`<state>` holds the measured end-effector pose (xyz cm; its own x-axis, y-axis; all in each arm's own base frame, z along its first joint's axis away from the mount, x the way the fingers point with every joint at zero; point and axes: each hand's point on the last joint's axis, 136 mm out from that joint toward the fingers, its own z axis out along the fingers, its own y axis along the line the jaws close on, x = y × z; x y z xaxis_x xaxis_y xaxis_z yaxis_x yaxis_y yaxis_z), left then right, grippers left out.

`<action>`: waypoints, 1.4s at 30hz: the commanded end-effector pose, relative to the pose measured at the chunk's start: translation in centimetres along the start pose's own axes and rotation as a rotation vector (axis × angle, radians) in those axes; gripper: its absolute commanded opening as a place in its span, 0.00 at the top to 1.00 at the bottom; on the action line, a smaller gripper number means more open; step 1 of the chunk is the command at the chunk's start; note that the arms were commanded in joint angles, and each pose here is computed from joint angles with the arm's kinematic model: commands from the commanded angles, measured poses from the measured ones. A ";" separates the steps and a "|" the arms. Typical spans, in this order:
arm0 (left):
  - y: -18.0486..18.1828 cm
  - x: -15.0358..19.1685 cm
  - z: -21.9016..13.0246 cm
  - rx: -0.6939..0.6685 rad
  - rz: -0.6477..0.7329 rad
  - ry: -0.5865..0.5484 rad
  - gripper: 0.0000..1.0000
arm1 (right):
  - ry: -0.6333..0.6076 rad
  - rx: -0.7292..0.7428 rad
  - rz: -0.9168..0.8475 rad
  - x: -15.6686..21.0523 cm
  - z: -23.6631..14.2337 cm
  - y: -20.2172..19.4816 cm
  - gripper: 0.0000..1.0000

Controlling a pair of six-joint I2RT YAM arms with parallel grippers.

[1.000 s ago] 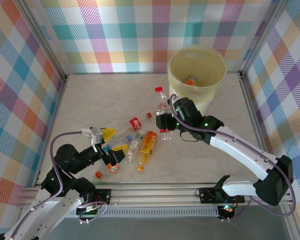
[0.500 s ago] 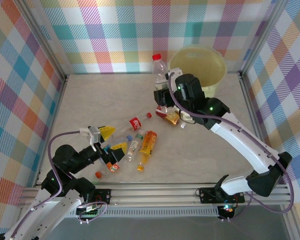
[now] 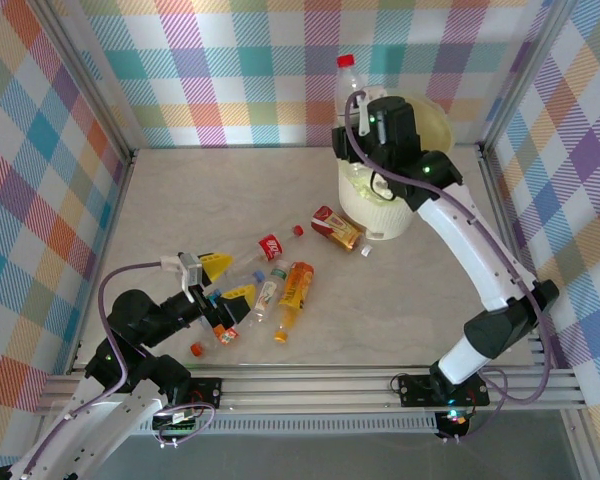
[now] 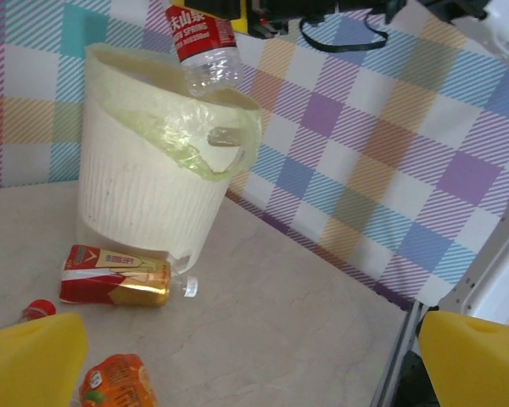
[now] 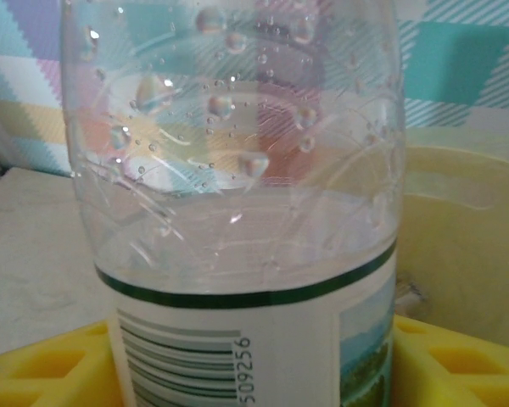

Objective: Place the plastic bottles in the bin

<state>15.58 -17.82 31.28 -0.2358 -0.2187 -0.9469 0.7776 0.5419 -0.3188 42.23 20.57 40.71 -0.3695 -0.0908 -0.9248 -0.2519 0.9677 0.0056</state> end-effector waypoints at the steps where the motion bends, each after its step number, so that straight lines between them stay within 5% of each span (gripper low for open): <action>1: -1.1 -0.9 -0.1 0.053 -0.002 -0.039 0.00 | 0.026 0.064 0.015 -0.3 0.8 -2.5 0.35; 12: -0.8 -0.7 0.0 0.043 -0.009 -0.031 0.00 | 0.200 0.228 0.091 2.7 4.1 -9.6 0.36; 28: -0.5 -0.3 -0.2 0.018 -0.012 0.004 0.00 | 0.520 0.259 0.201 11.1 6.8 -15.1 0.31; 34: -0.5 0.0 -0.1 0.015 -0.027 0.026 0.00 | 0.503 0.269 0.199 10.2 5.8 -15.8 0.16; 42: -1.1 0.3 0.3 0.051 -0.022 0.060 0.00 | 0.406 0.208 0.199 6.8 3.0 -14.8 0.13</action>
<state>15.71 -18.45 29.98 -0.3021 -0.1776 -0.9366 0.7708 0.5325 -0.3497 48.05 6.63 28.85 -0.7709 0.0567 -0.6345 0.0526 0.9983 0.0253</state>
